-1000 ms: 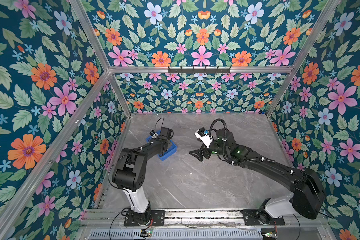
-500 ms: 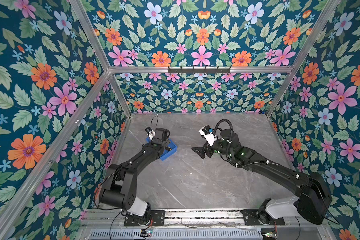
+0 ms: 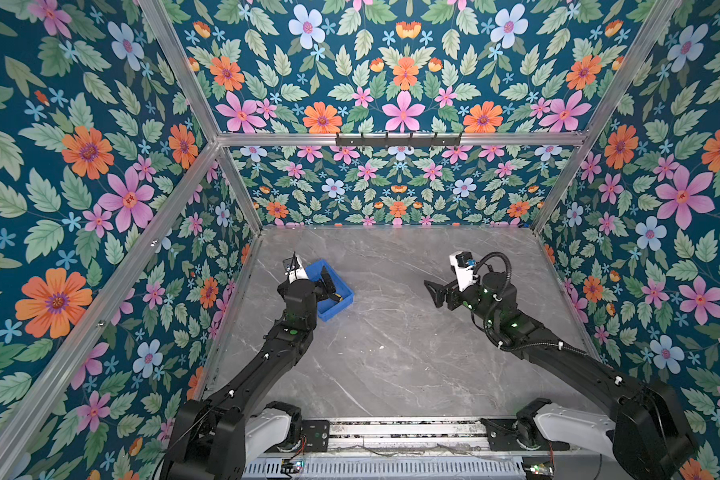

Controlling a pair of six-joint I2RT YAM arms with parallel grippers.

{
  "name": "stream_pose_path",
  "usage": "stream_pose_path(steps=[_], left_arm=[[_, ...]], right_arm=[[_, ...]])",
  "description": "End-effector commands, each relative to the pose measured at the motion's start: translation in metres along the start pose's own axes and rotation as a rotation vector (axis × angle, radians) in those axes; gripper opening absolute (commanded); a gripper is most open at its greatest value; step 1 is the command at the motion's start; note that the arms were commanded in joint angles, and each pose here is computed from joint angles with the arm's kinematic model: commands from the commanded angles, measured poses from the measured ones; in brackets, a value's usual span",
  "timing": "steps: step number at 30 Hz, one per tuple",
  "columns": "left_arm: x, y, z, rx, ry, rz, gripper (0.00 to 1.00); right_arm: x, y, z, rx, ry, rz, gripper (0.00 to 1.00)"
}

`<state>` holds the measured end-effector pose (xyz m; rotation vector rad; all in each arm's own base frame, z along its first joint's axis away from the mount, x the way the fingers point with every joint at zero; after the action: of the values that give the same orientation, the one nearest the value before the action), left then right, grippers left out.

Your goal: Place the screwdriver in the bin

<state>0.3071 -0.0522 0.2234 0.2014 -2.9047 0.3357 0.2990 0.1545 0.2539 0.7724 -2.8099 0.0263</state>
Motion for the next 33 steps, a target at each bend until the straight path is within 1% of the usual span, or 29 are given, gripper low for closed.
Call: stream_pose_path(steps=[1, 3, 4, 6, 8, 13, 15, 17, 19, 23, 25, 27, 29, 31, 32, 33], left_arm=[[0.007, 0.007, -0.009, -0.136, -0.102, -0.028, 0.99], [0.011, 0.018, 0.000, -0.156, -0.125, -0.064, 0.98], [0.013, 0.023, 0.006, -0.179, -0.128, -0.062, 0.99], [0.014, 0.032, 0.019, -0.205, -0.121, -0.058, 0.99], [0.013, 0.043, 0.032, -0.206, -0.108, -0.065, 0.99], [0.009, 0.060, 0.055, -0.194, -0.090, -0.070, 0.99], [0.007, 0.065, 0.062, -0.192, -0.091, -0.065, 0.99], [0.003, 0.069, 0.066, -0.186, -0.107, -0.060, 0.99], [0.000, 0.068, 0.064, -0.187, -0.126, -0.032, 0.99], [-0.012, 0.070, 0.059, -0.186, -0.155, -0.018, 0.99], [-0.020, 0.072, 0.059, -0.203, -0.143, -0.018, 0.99], [-0.028, 0.076, 0.060, -0.192, -0.144, -0.021, 0.99], [-0.035, 0.079, 0.067, -0.184, -0.119, -0.013, 0.99], [-0.038, 0.081, 0.074, -0.181, -0.125, -0.007, 0.99], [-0.039, 0.080, 0.074, -0.187, -0.137, -0.002, 0.99], [-0.042, 0.080, 0.077, -0.187, -0.091, 0.001, 0.99]], right_arm=[[0.013, -0.031, 0.005, -0.002, -0.028, 0.120, 0.99], [0.021, -0.052, 0.019, -0.008, -0.001, 0.204, 0.99], [0.024, -0.063, 0.027, -0.007, 0.015, 0.260, 0.99], [0.031, -0.081, 0.042, -0.009, 0.025, 0.352, 0.99], [0.038, -0.098, 0.056, -0.030, 0.023, 0.430, 0.99], [0.049, -0.132, 0.082, -0.107, 0.029, 0.582, 0.99], [0.050, -0.140, 0.088, -0.104, 0.053, 0.618, 0.99], [0.050, -0.146, 0.092, -0.103, 0.053, 0.643, 0.99], [0.052, -0.153, 0.101, -0.147, 0.085, 0.642, 0.99], [0.052, -0.155, 0.120, -0.171, 0.064, 0.632, 0.99], [0.049, -0.155, 0.128, -0.168, 0.059, 0.616, 0.99], [0.046, -0.154, 0.134, -0.162, 0.052, 0.604, 0.99], [0.042, -0.156, 0.140, -0.165, 0.064, 0.605, 0.99], [0.037, -0.159, 0.142, -0.163, 0.065, 0.605, 0.99], [0.036, -0.159, 0.142, -0.167, 0.090, 0.601, 0.99], [0.037, -0.160, 0.143, -0.174, 0.100, 0.598, 0.99]])
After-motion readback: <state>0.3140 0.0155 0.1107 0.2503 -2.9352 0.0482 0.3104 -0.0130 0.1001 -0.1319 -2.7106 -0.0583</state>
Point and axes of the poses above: each gripper's point midway between its finger pads, its own x axis back along the fingers, its own y axis along the line the jaws close on, z = x × y, the point moved 6 cm from there along x, back along the fingers, and after that the axes turned 2 degrees about x, right-handed, at the moved point
